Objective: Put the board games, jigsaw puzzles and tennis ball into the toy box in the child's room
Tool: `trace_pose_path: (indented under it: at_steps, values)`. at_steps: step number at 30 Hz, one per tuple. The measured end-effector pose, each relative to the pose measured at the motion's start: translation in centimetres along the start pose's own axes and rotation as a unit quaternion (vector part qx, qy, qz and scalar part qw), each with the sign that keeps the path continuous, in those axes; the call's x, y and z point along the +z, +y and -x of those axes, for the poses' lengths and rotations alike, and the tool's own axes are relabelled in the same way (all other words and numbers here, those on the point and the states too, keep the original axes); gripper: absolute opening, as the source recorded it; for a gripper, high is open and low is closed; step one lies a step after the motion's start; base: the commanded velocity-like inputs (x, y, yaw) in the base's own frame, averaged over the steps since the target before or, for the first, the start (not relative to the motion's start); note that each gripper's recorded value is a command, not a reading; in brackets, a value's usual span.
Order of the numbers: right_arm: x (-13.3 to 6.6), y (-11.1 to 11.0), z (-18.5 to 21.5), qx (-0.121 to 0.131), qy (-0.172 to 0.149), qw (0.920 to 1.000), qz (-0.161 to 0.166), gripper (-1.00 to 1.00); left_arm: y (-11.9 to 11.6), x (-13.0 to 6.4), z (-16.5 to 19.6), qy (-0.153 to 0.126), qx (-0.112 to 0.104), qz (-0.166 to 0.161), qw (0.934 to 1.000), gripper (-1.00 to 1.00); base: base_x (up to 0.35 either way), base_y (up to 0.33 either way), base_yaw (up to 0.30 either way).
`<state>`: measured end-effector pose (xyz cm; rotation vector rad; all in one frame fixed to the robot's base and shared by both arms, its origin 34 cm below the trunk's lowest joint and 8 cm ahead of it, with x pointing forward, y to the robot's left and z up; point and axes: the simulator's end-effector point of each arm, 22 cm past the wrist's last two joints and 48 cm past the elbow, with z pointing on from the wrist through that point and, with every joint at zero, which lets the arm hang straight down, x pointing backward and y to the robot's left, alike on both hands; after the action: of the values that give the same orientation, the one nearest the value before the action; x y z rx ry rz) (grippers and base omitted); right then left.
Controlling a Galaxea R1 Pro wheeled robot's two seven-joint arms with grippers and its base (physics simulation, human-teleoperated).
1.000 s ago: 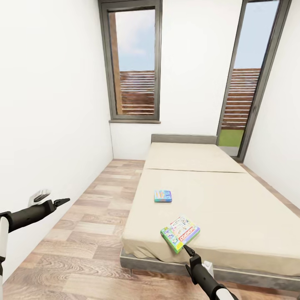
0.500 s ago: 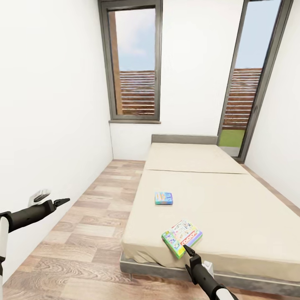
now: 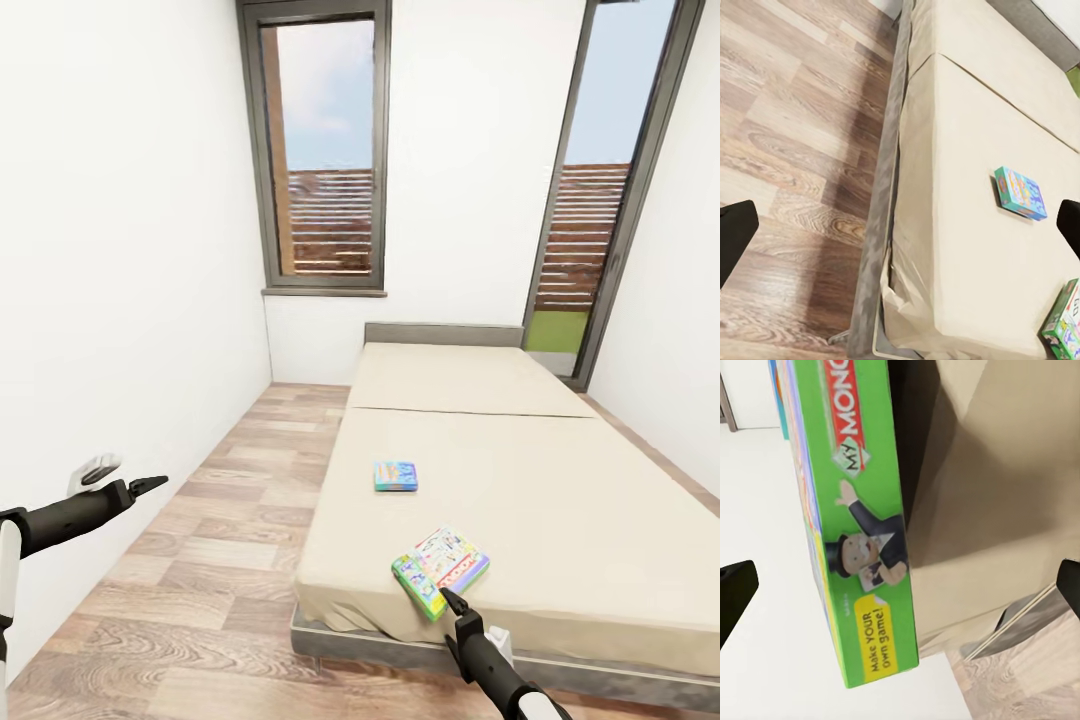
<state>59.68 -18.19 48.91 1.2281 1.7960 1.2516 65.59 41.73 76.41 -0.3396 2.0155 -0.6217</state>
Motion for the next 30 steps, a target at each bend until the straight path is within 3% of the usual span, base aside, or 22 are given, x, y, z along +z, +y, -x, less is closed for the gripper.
trace_pose_path:
  at_steps: [30]
  values:
    - [-0.01, -0.04, -0.01, 0.0, 0.0, 1.0, -0.001, 1.0, 0.0, -0.02, 0.02, 0.0, 0.0, 0.0, 1.0, 1.0, 0.024, 0.025, 0.0]
